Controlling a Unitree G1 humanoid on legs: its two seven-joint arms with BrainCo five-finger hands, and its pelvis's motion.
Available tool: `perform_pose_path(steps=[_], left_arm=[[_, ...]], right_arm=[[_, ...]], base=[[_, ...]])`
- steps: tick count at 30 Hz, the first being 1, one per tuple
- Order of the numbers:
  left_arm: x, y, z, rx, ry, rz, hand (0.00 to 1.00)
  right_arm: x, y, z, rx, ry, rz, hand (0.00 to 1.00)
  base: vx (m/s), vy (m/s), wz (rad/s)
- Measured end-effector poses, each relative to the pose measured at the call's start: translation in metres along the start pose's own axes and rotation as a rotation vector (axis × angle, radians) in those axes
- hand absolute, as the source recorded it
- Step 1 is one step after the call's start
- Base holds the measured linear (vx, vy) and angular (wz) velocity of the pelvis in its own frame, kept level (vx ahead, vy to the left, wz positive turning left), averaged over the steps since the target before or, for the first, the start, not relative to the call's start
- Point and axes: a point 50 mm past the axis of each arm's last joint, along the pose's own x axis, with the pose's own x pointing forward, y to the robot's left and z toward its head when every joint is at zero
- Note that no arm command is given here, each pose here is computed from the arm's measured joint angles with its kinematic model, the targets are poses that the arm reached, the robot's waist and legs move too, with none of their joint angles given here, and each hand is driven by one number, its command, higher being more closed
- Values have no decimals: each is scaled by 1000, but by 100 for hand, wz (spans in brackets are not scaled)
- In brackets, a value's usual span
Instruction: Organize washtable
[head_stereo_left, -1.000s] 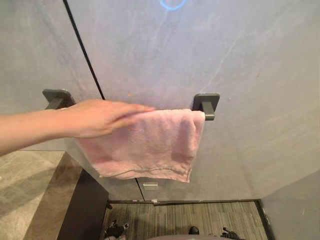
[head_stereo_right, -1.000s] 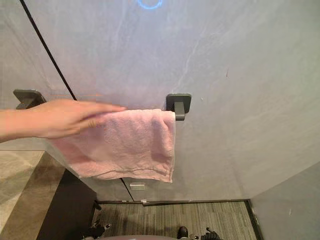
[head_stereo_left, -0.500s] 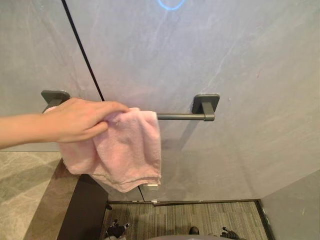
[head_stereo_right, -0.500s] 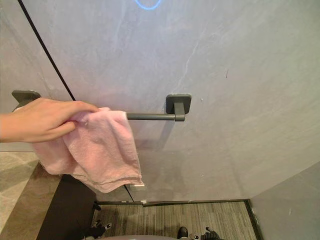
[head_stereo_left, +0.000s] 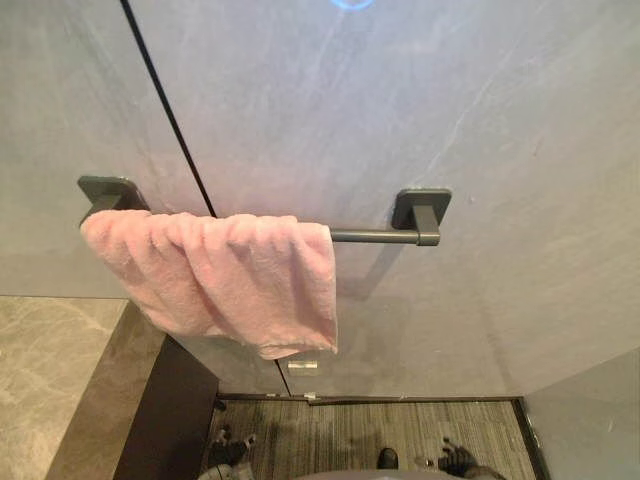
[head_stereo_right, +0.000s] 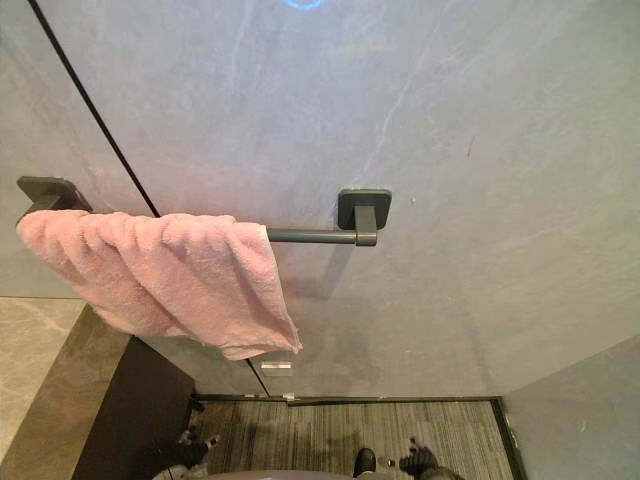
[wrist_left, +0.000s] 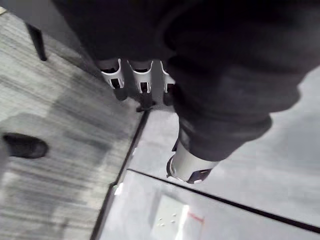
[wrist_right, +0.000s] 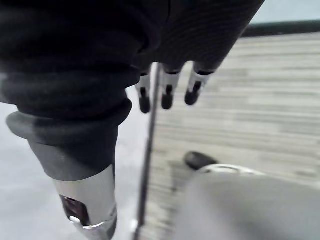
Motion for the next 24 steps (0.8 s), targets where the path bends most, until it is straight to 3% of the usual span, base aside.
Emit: perform_pose_path(steps=[6, 10, 13, 21, 24], left_arm=[[-7, 21, 61, -156, -296, 190, 0], [-30, 47, 83, -265, -451, 361, 0], [-45, 54, 93, -270, -523, 419, 0], [-86, 68, 110, -268, -674, 483, 0], [-100, 54, 114, -266, -713, 394, 0]], right_arm=[[-23, 38, 79, 149, -412, 140, 0], [-59, 60, 107, 256, -612, 282, 0], [-84, 73, 115, 311, -694, 406, 0], [-111, 82, 129, 346, -791, 540, 0], [-117, 84, 133, 341, -817, 578, 0]], base=[[24, 0, 0], [-11, 12, -12], [-60, -4, -9], [-41, -21, -1], [-7, -21, 14]])
